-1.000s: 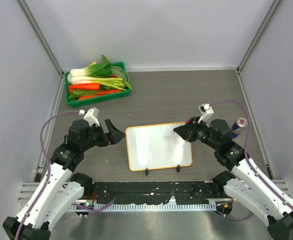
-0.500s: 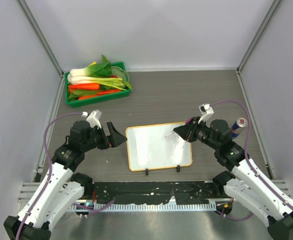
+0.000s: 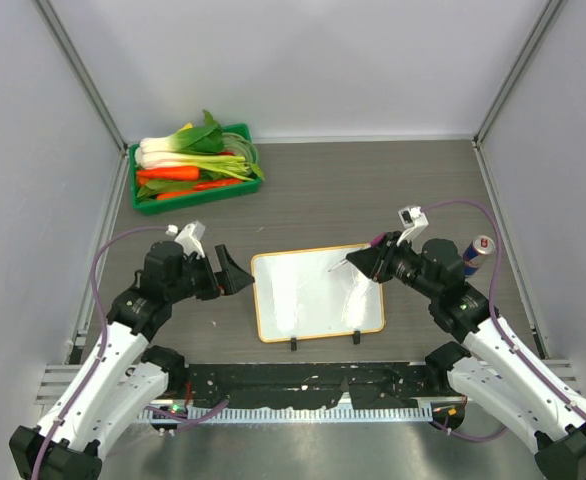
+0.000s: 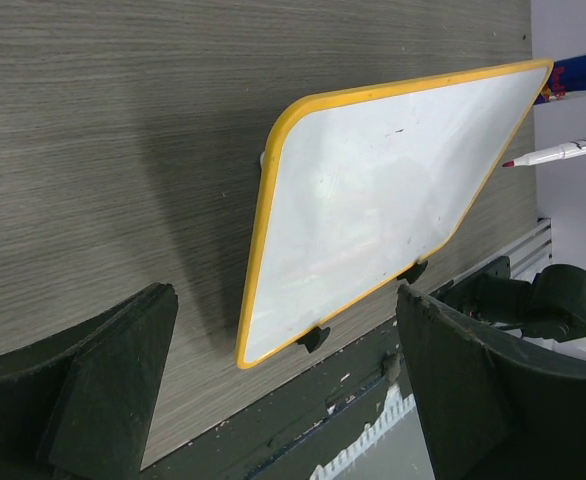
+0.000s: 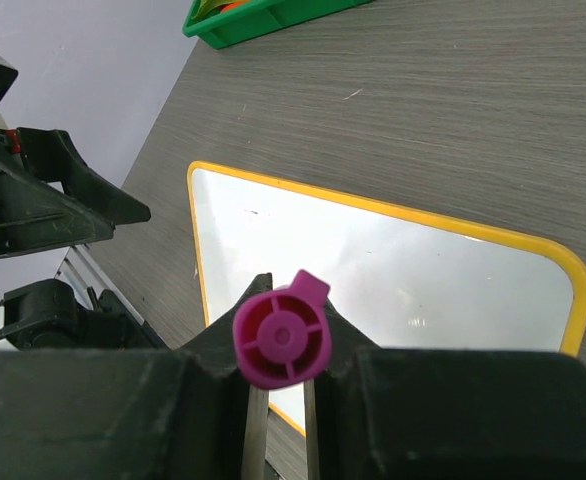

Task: Write a sentence on the whiteboard
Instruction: Move the whiteboard to the center of the board, then pass from the right arm to the left

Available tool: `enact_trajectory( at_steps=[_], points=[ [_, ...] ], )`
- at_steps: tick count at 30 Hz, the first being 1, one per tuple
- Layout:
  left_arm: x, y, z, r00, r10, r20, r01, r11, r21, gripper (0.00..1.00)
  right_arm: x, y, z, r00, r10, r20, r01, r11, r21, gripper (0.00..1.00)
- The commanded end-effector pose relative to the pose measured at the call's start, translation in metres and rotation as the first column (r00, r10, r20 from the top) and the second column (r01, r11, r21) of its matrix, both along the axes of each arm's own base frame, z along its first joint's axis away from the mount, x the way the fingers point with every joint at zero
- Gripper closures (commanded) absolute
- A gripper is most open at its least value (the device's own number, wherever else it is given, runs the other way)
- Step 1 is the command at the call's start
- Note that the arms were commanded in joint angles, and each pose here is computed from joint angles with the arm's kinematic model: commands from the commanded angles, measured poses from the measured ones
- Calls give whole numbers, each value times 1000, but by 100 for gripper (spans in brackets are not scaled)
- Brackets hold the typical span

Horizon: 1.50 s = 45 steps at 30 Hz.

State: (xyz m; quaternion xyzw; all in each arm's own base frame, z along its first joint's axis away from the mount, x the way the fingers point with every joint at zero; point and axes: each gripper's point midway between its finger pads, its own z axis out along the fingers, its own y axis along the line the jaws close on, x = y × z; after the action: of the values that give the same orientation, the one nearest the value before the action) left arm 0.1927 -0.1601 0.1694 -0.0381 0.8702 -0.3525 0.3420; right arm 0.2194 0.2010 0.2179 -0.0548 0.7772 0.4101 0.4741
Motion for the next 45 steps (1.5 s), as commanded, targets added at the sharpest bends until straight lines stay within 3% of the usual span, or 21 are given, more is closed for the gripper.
enact_trajectory(
  at_steps=[1, 21, 36, 41, 45],
  points=[
    [5, 0, 6, 999, 19, 34, -18, 1000, -19, 6, 5, 4, 22, 997, 4, 73, -7, 999, 37, 99],
    [5, -2, -7, 1000, 25, -6, -25, 999, -28, 7, 5, 7, 23, 997, 20, 74, -23, 999, 37, 99],
    [3, -21, -26, 997, -16, -71, 5, 989, -149, 6, -2, 10, 26, 996, 47, 71, -51, 997, 56, 99],
    [4, -38, -21, 997, -72, -14, 65, 957, -282, 7, -6, 11, 36, 993, 61, 104, -70, 994, 89, 99],
    [10, -41, -25, 997, -79, 17, 80, 954, -290, 7, -12, 14, 43, 988, 92, 122, -105, 989, 100, 99]
  ],
)
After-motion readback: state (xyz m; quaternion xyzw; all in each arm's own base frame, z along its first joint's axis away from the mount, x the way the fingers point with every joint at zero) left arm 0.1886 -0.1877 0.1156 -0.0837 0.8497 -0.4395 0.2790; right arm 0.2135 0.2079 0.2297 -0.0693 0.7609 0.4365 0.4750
